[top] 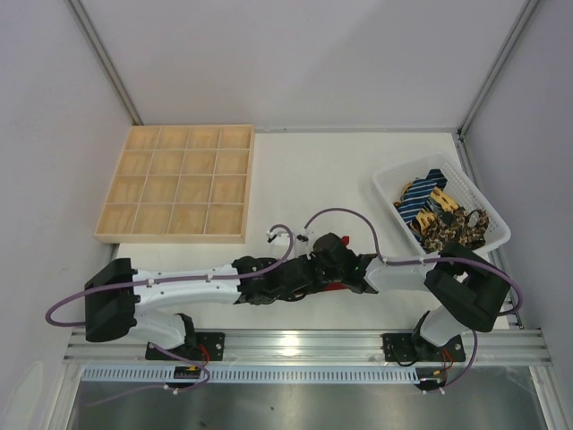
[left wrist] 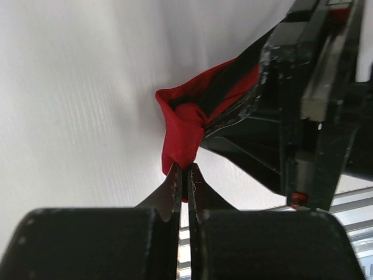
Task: Roll the ties
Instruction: Roll the tie
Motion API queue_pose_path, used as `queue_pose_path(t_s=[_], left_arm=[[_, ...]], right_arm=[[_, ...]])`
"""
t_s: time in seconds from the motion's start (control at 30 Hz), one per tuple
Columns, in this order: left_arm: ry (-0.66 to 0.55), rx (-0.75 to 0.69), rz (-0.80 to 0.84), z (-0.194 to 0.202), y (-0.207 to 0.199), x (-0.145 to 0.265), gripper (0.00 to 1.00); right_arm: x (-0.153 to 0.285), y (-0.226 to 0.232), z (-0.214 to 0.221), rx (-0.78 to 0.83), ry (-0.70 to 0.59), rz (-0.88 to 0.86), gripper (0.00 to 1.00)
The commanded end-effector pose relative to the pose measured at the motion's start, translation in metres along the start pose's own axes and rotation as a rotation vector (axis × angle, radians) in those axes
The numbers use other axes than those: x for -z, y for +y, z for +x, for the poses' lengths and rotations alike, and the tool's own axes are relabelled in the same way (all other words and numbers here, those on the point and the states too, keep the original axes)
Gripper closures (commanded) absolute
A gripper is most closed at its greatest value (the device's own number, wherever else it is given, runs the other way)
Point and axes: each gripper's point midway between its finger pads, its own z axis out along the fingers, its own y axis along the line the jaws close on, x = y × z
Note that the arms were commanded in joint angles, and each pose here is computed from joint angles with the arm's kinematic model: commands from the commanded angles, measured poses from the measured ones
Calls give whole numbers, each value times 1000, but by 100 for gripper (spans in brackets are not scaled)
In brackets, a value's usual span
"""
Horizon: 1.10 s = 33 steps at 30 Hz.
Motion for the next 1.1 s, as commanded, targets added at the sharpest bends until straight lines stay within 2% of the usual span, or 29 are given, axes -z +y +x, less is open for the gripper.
queue_pose_path(t_s=[0.0, 0.07, 0.2, 0.43, 0.63, 0.73, 0.77, 0.8, 0.97, 1.07], left_arm=[[-28, -6, 49, -17, -23, 6, 99], [-27, -4, 40, -17, -22, 7, 99], [-29, 31, 38, -11, -11, 8, 100], [-35, 53, 22, -7, 1, 9, 100], [-41, 43, 4, -13, -1, 10, 100], [-42, 50, 4, -12, 0, 10, 100], [-44, 59, 10, -12, -1, 10, 100], [-42, 60, 9, -11, 0, 9, 100], [-35, 69, 23, -7, -1, 6, 100], [-33, 73, 33, -6, -3, 5, 100]], right_arm=[[-4, 20, -21, 17, -53, -65, 93], [0, 16, -21, 20, -49, -39, 92], [15, 7, -31, 9, -76, 31, 82], [56, -25, -67, -73, -191, 254, 64], [60, -36, -72, -146, -189, 255, 59], [70, -66, -76, -275, -213, 382, 57], [76, -78, -80, -312, -247, 442, 54], [79, -85, -81, -337, -262, 477, 47], [88, -112, -90, -418, -330, 642, 29], [84, -123, -93, -441, -335, 698, 28]])
